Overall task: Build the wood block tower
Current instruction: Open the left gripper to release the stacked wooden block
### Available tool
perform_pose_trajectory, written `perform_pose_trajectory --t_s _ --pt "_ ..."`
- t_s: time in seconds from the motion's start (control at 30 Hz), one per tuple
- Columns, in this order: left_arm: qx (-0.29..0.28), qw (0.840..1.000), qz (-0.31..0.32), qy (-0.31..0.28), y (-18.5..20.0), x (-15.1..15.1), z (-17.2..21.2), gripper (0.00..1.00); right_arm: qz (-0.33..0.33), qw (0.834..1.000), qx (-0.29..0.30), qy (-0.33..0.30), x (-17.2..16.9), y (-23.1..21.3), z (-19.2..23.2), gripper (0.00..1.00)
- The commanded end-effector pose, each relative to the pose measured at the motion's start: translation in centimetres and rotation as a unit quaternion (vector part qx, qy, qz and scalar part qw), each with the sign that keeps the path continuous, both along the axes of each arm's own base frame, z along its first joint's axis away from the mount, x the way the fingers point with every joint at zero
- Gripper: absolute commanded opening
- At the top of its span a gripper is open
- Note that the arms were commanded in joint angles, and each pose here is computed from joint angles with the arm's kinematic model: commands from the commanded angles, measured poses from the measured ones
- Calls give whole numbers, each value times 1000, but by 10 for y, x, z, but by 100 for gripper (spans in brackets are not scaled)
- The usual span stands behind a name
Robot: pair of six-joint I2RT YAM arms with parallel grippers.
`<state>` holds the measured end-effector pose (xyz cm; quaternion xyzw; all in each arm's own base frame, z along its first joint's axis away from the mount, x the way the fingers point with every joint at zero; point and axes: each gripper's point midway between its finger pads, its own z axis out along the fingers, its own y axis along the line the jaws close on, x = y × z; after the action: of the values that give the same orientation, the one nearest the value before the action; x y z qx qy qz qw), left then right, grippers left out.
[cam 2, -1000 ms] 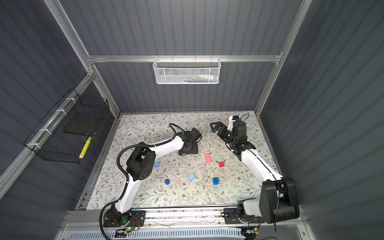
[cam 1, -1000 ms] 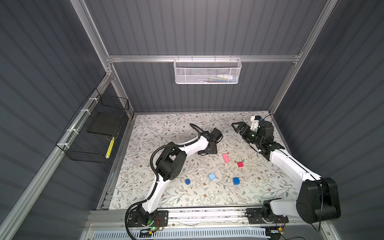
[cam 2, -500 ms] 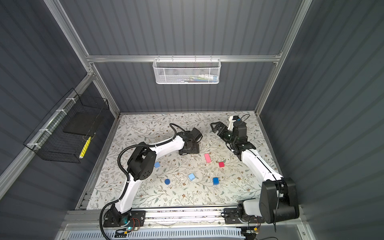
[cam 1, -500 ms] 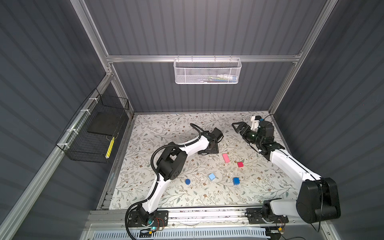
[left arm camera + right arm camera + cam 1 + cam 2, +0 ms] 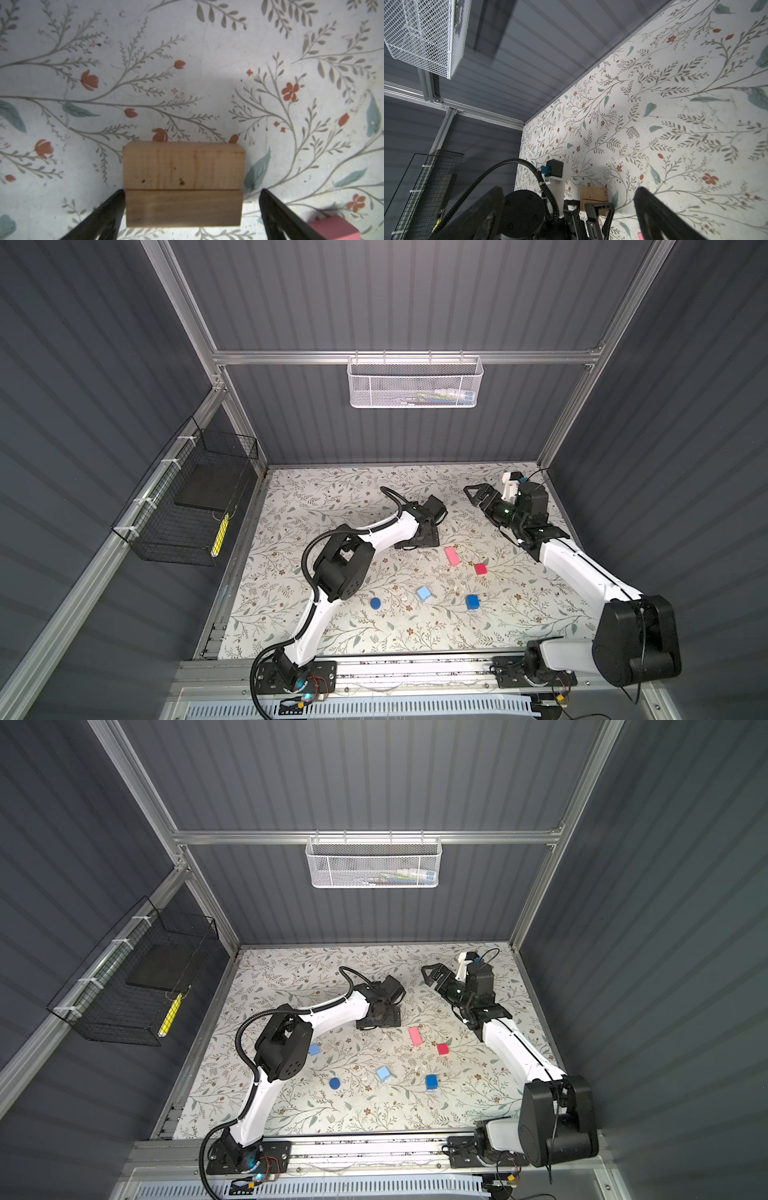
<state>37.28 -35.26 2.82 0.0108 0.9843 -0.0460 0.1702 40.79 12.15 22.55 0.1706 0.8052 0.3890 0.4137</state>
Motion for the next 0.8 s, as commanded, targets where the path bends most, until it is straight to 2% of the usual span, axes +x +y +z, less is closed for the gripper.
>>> perform_pose_trajectory --t_s 0.0,0.77 --pt "11 1000 0 21 7 -13 -9 100 2 1000 6 1 -1 0 -2 99" --pt "-26 1000 -6 -13 -1 -9 24 100 5 1000 9 -2 -3 0 2 99"
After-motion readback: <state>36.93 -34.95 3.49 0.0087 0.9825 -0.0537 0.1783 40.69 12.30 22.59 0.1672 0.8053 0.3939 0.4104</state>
